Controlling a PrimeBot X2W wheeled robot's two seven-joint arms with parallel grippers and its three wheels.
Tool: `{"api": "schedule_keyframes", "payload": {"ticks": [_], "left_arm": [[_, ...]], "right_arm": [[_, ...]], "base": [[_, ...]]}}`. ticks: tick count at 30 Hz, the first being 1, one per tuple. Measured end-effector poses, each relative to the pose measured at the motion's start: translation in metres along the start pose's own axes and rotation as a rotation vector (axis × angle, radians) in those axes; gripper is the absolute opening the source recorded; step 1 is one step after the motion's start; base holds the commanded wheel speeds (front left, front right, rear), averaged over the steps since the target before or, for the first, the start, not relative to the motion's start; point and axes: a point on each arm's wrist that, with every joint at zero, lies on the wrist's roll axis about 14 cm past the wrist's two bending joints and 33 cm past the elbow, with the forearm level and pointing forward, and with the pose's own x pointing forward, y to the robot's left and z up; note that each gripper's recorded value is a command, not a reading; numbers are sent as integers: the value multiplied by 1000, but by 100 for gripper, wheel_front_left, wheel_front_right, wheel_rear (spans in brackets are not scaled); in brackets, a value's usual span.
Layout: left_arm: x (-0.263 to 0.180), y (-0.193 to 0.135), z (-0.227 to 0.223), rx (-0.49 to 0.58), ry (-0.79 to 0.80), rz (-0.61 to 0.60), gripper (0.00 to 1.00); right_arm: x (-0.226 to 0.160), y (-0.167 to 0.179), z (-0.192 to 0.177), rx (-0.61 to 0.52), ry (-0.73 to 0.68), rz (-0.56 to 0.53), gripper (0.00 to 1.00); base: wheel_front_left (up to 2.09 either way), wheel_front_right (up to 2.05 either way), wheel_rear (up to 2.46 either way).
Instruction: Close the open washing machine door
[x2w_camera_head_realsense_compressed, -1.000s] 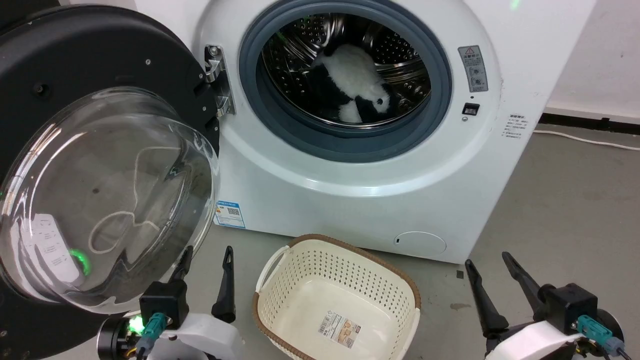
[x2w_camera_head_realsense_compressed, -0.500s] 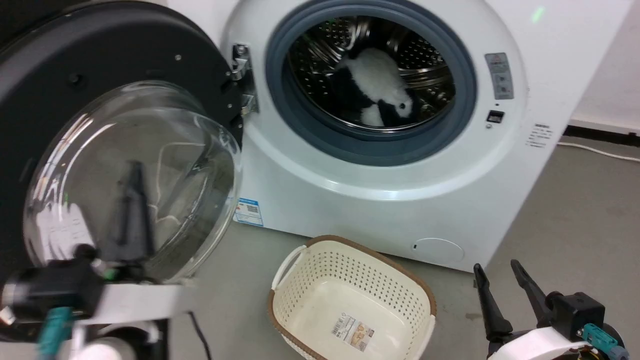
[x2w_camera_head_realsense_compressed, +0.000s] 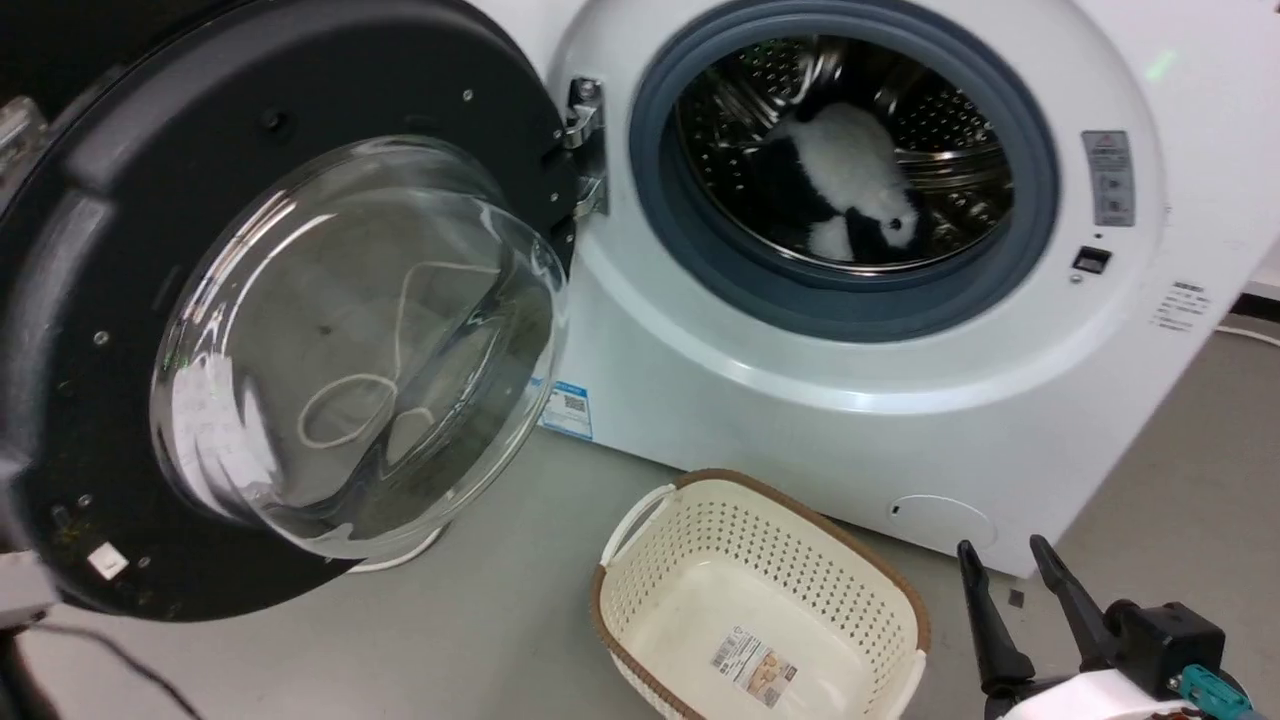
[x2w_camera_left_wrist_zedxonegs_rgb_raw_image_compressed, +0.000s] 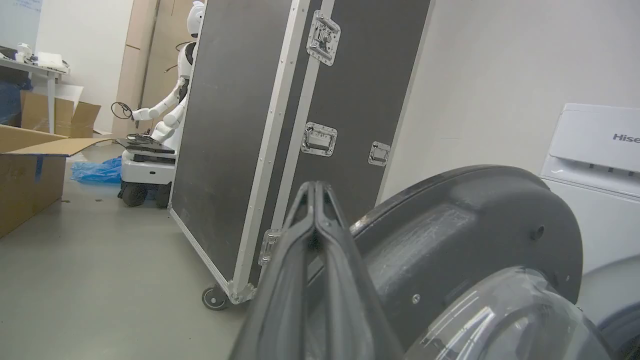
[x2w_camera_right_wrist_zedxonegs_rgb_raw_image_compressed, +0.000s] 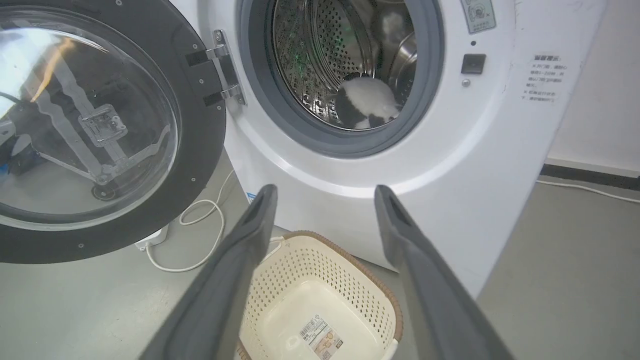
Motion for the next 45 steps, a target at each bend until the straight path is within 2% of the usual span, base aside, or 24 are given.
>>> {"api": "schedule_keyframes", "payload": {"ticks": [4,11,16,17,21,25,29,31,37,45], "left_arm": [[2,39,-26,22,89,102,0],[7,72,-76,45,309,178,0],[17,70,-94,-15,405,152,0],[21,62,-106,-65,476,124,0],[18,54,-124,-131,603,104,0],[12,56,-132,-162,719,100,0],[4,50,-132,-257,821,84,0],[-19,31,-118,-393,942,17,0],[-45,3,-83,-441,973,-133,0],[-93,-40,-46,-476,1063,-400,0]], "right_arm": [[5,-1,-8,7,20,0,100],[14,-9,-26,4,65,-15,100],[20,-13,-34,0,92,-19,100],[25,-13,-36,1,101,-15,100],[30,-11,-39,-1,112,-3,100],[34,-8,-40,3,113,6,100],[38,-4,-42,11,114,21,100],[40,7,-41,38,105,48,100],[41,13,-37,58,79,58,100],[38,17,-36,73,63,61,100]], "base": [[0,0,0],[0,0,0],[0,0,0],[0,0,0],[0,0,0],[0,0,0],[0,0,0],[0,0,0],[0,0,0],[0,0,0]]}}
